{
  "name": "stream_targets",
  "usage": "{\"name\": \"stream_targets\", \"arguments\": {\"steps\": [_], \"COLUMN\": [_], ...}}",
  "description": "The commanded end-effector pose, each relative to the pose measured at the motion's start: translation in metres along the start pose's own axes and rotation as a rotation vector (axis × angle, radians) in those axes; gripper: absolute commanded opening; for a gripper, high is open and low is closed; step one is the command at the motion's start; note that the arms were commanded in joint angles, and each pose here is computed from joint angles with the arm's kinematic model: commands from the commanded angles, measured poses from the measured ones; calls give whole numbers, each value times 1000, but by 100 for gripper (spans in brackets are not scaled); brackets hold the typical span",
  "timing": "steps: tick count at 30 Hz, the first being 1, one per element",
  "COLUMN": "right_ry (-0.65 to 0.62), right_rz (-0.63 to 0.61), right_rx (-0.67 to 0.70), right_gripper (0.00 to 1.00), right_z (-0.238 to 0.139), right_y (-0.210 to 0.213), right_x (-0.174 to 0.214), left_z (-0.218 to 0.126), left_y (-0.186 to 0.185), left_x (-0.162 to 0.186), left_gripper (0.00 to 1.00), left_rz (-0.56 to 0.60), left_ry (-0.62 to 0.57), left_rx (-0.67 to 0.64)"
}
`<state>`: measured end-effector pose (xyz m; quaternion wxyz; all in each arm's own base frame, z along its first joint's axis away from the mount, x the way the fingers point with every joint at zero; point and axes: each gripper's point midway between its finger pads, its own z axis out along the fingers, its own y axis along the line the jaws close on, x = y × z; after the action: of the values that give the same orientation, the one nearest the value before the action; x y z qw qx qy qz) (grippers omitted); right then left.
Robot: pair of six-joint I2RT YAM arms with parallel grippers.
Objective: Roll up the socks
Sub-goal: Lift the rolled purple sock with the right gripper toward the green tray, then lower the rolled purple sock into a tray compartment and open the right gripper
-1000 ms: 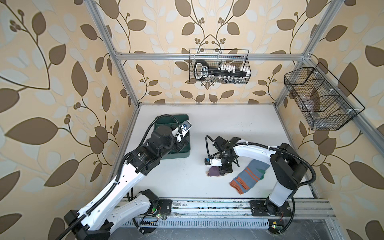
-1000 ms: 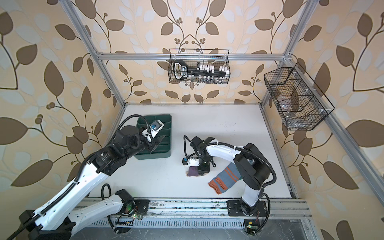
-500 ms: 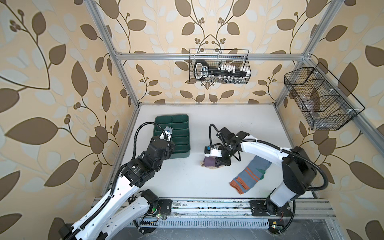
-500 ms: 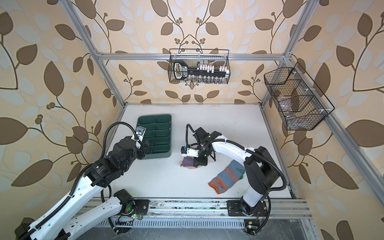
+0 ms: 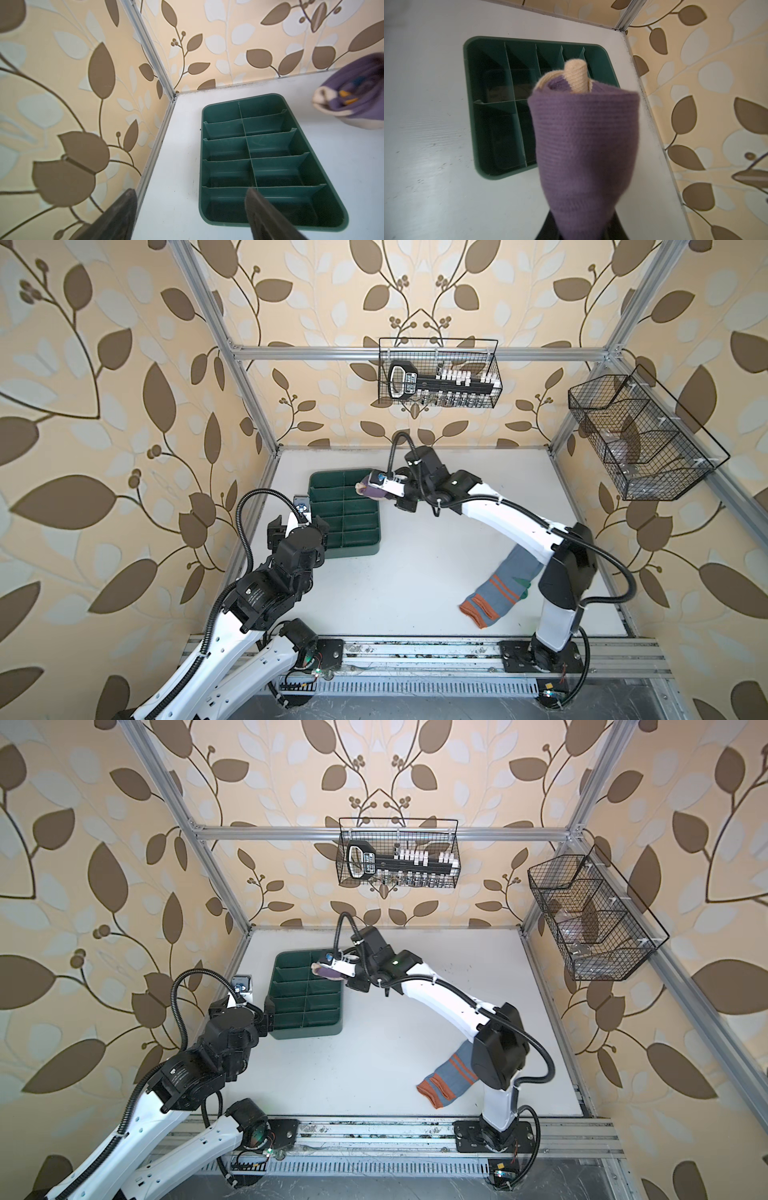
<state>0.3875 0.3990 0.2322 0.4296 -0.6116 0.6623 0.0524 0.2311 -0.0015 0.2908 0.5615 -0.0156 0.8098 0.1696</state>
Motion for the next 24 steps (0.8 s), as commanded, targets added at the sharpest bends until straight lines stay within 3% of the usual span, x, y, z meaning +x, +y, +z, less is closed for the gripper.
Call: {"name": "stream_targets", "arguments": {"steps": [1, 5, 9, 24], "right_ry": [104, 197, 263, 465], "right_rz": [-113, -213, -281, -406], "right_rx": [102, 161, 136, -35], "right_gripper": [0, 0, 0, 0], "right_z": [35, 68, 93, 110], "right_y": [0, 8, 28, 74], "right_x": [-5, -2, 15, 88], "left_z": [-1, -8, -12, -8], "left_y": [21, 33, 40, 31], "left_x": [11, 14, 15, 20], "left_gripper": [84, 84, 84, 85], "left_rz": [23, 9, -2, 9], "left_ry": [15, -3, -32, -29], "left_rx": [-116, -146, -150, -116]}}
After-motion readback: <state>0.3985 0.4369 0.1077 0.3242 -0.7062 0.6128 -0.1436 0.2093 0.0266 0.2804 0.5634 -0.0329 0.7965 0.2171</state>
